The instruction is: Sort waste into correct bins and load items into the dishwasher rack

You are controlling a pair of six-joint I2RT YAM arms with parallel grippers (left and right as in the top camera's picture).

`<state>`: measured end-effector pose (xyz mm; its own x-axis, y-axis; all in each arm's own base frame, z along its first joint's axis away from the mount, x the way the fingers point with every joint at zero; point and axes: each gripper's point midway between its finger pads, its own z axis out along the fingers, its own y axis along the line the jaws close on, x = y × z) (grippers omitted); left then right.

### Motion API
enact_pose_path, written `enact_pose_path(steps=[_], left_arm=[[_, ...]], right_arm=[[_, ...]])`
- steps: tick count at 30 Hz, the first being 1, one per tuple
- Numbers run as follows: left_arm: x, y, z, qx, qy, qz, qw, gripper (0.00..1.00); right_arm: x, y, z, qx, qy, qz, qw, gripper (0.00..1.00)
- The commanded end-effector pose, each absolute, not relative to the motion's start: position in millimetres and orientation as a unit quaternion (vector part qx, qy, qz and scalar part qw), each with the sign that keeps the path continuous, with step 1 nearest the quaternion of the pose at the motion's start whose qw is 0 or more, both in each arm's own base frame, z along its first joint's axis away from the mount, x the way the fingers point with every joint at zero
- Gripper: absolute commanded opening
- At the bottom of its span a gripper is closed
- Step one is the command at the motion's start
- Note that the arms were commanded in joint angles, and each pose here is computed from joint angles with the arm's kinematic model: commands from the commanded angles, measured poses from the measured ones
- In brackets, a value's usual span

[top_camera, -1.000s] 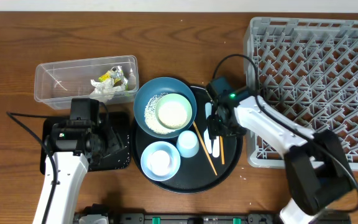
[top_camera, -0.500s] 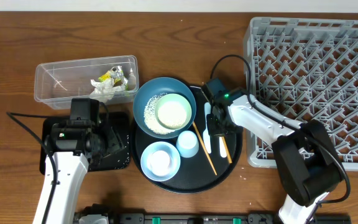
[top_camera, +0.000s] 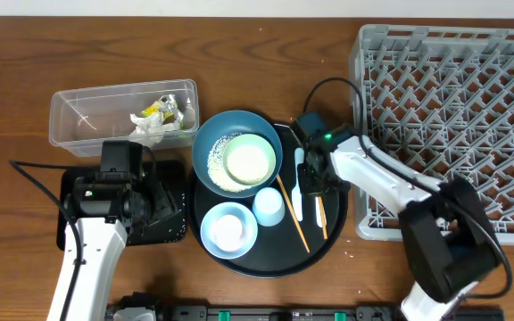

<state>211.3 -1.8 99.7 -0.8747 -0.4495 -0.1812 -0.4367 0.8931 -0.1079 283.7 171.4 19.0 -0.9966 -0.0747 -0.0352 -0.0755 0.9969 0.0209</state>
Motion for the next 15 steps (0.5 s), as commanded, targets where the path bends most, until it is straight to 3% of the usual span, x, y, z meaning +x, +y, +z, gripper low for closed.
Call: enact_pose_path(steps=[1,15], left_arm=[[215.5,0.1,105.5,-0.230,0.966,-0.028,0.111,0.71],[215.6,0.1,105.5,-0.230,0.966,-0.028,0.112,0.71]], right_arm=[[296.5,175.4,49.4,-0.031,0.997,0.034,0.061,0.01],[286.2,160.6,85.8,-0.030,0.996,0.043,0.076,0.01]])
